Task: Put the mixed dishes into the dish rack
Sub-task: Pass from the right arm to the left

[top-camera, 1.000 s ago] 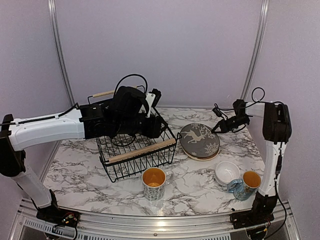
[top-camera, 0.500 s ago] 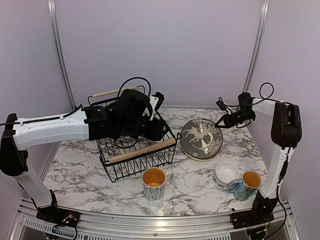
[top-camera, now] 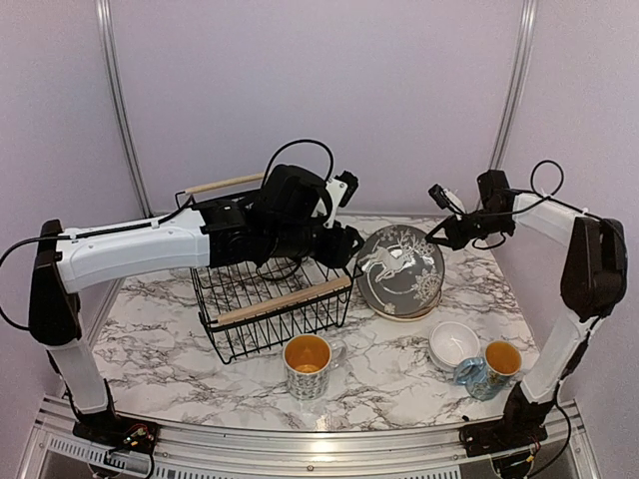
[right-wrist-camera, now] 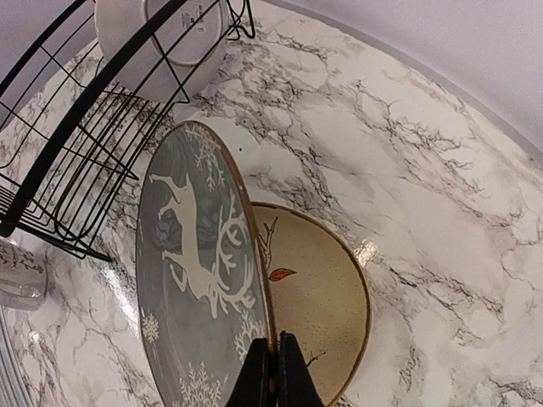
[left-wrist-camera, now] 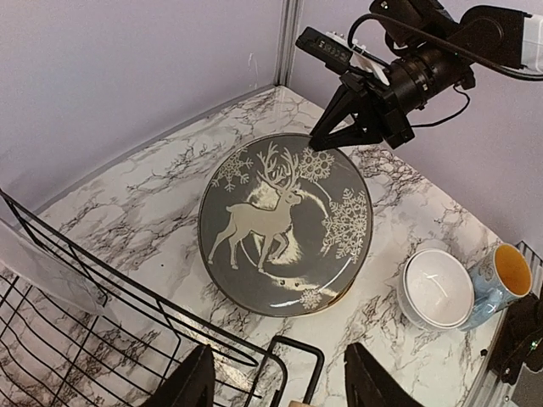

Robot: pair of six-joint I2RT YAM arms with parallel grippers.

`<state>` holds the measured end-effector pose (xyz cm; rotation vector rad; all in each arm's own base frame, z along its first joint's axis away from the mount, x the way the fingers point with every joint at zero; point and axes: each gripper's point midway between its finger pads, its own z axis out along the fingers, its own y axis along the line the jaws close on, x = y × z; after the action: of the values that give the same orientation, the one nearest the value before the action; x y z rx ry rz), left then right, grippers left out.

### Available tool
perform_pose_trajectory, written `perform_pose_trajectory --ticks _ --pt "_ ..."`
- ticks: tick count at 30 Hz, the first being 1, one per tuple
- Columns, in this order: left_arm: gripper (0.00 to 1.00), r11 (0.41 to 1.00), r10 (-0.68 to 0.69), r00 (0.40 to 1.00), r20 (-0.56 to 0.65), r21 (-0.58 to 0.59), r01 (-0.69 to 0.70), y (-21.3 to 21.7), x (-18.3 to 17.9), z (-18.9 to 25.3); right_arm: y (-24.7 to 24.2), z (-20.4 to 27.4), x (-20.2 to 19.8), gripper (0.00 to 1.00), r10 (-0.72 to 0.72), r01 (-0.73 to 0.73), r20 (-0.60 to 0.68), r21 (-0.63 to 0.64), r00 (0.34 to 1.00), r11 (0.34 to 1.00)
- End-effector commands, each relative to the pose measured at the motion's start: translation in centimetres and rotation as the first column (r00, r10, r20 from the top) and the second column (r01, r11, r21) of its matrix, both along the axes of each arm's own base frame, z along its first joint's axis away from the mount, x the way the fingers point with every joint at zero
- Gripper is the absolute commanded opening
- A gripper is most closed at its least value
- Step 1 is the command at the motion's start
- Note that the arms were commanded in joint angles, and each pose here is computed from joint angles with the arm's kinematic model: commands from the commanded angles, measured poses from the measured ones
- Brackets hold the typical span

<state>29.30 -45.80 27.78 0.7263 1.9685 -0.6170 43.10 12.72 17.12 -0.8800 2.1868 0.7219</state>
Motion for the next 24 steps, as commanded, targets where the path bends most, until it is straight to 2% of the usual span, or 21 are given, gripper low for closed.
perform_pose_trajectory --ticks 1,5,11,14,19,24 --pt "0.56 0.998 -0.061 0.995 0.083 0.040 0.058 -2.8 1.0 0.0 1.0 2.8 -0.4 0.00 0.052 -0.045 0.168 -0.043 0.984 0.998" --pt "0.60 0.994 -0.085 0.991 0.100 0.075 0.077 -5.0 2.2 -0.7 1.0 3.0 -1.2 0.00 0.055 -0.047 0.191 -0.046 0.980 0.998" --pt "0.76 0.988 -0.113 0.986 0.123 0.114 0.099 -7.3 5.0 -2.0 1.1 3.4 -2.0 0.00 0.074 -0.065 0.240 -0.046 0.968 0.997" --pt "0.77 0.982 -0.157 0.982 0.106 0.123 0.143 -8.2 6.5 -3.1 1.3 3.6 -2.3 0.00 0.083 -0.076 0.255 -0.038 0.963 0.996" --pt "0.77 0.972 -0.229 0.972 0.055 0.068 0.225 -8.9 8.0 -4.0 1.6 4.2 -3.5 0.00 0.122 -0.118 0.300 -0.033 0.946 0.992" --pt "0.73 0.957 -0.291 0.956 0.021 0.016 0.291 -8.7 9.2 -4.8 1.7 4.9 -5.1 0.00 0.150 -0.144 0.367 -0.043 0.918 0.989"
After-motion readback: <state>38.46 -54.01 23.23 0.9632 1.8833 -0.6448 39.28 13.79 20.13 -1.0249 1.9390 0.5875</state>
